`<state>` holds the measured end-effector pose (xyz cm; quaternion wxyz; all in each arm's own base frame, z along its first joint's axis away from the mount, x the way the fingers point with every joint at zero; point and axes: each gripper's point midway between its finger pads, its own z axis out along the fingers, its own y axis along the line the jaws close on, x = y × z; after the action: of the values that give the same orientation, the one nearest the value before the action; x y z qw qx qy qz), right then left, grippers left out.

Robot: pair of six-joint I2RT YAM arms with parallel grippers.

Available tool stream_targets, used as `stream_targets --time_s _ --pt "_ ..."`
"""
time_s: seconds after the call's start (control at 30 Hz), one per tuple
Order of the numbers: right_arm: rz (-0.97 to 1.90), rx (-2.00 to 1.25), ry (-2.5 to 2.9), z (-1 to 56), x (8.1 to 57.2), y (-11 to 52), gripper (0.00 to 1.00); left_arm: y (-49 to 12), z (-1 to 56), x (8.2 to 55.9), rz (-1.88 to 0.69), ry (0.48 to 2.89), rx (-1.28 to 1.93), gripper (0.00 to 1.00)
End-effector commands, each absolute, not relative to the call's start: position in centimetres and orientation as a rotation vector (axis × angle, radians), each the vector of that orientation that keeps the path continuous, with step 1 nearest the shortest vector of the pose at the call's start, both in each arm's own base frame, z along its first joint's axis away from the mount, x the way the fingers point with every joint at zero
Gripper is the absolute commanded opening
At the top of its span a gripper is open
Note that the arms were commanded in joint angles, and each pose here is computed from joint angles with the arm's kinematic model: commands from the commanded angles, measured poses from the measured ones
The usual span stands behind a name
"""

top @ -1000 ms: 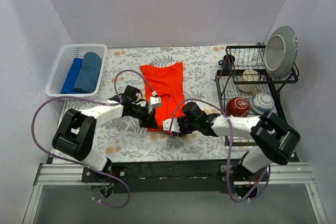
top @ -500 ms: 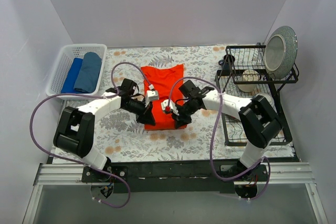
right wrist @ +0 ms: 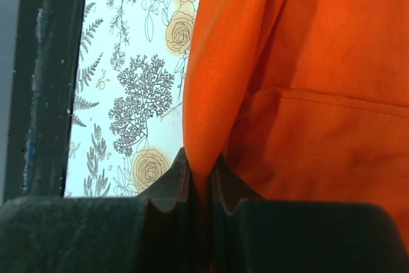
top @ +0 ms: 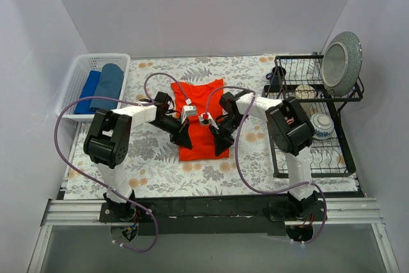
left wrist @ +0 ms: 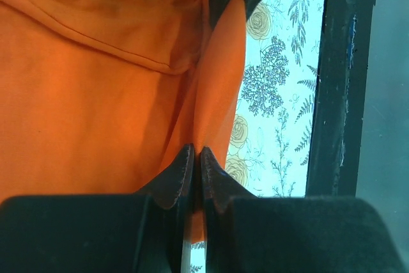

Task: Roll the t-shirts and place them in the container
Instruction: Roll the T-shirt to the center of the board.

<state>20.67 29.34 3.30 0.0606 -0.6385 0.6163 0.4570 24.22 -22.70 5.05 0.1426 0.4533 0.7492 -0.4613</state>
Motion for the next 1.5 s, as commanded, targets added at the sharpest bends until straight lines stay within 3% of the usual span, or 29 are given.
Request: stream_targets --time_s 0.0,0.13,0.23,0.43,0.5,0.6,0.9,1.33,1.47 --pt "1.467 -1.95 2.067 2.7 19.9 26.4 0.01 -21.2 4.4 25.7 -1.257 2.189 1.318 0.0" --pt "1.531 -1.979 2.095 1.7 20.5 26.6 0.01 -20.8 3.4 26.0 -1.242 2.208 1.319 0.0" --pt "1.558 -1.977 2.157 0.6 20.8 26.6 0.01 -20.2 2.5 27.9 -1.103 2.264 1.265 0.26" --pt "1.582 -1.918 2.275 -1.2 21.3 26.7 0.01 -19.0 6.9 32.2 -0.802 2.134 1.157 0.4" --pt "1.603 -1.865 2.334 -1.5 21.4 27.0 0.01 -18.9 9.0 32.0 -0.694 2.055 1.155 0.57" --pt "1.626 -1.815 2.389 -2.2 21.7 27.3 0.01 -19.8 11.7 30.6 -0.609 1.855 1.272 0.59" --pt "1.477 -1.929 2.462 -4.8 22.6 27.8 0.01 -24.7 10.6 21.8 -0.572 1.474 1.565 0.61" --pt "1.447 -1.968 2.482 -5.8 22.4 28.2 0.01 -23.3 3.2 20.3 -0.386 1.469 1.718 0.6" --pt "1.449 -1.971 2.471 -5.9 22.5 28.3 0.01 -22.0 0.3 20.3 -0.335 1.558 1.767 0.54"
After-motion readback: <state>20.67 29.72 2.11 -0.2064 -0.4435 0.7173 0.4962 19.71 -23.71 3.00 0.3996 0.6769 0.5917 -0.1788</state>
